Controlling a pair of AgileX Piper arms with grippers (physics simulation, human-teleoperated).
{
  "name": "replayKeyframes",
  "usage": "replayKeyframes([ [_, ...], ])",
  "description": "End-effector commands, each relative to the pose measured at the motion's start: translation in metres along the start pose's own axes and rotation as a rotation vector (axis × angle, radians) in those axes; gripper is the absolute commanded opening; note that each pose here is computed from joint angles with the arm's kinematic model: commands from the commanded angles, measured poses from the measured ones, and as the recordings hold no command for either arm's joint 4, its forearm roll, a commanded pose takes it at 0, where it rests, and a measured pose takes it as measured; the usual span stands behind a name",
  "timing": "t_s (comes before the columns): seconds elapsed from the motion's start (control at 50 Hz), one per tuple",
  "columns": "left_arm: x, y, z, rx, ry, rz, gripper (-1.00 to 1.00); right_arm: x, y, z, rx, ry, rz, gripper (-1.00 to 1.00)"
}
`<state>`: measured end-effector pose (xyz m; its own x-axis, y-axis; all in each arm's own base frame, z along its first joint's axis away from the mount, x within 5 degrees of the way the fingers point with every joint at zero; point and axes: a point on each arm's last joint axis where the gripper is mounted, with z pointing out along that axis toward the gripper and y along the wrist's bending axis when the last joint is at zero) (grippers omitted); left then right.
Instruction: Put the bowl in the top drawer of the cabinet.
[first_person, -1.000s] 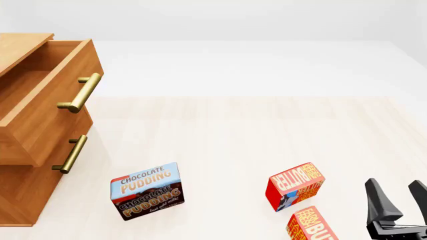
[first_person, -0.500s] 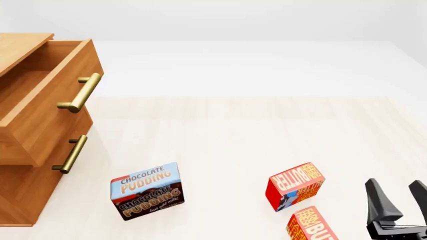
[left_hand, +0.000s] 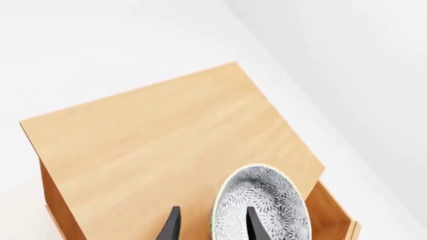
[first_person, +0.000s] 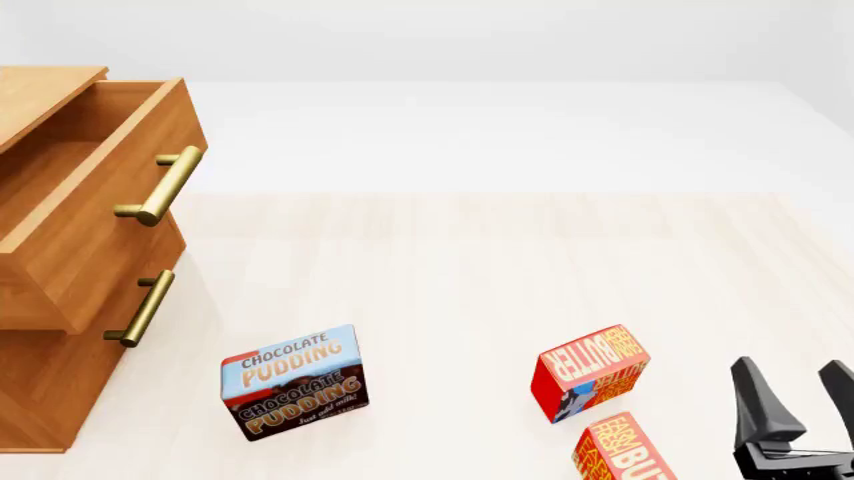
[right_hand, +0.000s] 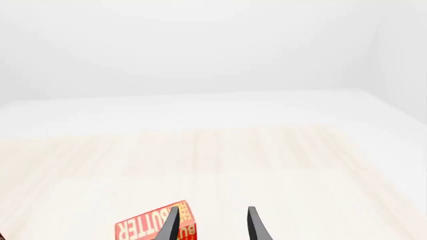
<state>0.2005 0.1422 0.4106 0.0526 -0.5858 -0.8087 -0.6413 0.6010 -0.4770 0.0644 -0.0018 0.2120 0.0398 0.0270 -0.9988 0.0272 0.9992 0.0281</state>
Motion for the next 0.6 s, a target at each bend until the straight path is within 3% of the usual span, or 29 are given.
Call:
replayKeyframes([
  [0.02,-0.002,0.003,0.005,-0.003,-0.017,0.0,1.0,0.0,0.0,0.0,0.001,0.002,-0.001,1.0],
  [0.6,0.01,-0.003,-0.018,0.032,0.013,0.018,1.0,0.0,0.0,0.0,-0.006,0.0,0.001,1.0],
])
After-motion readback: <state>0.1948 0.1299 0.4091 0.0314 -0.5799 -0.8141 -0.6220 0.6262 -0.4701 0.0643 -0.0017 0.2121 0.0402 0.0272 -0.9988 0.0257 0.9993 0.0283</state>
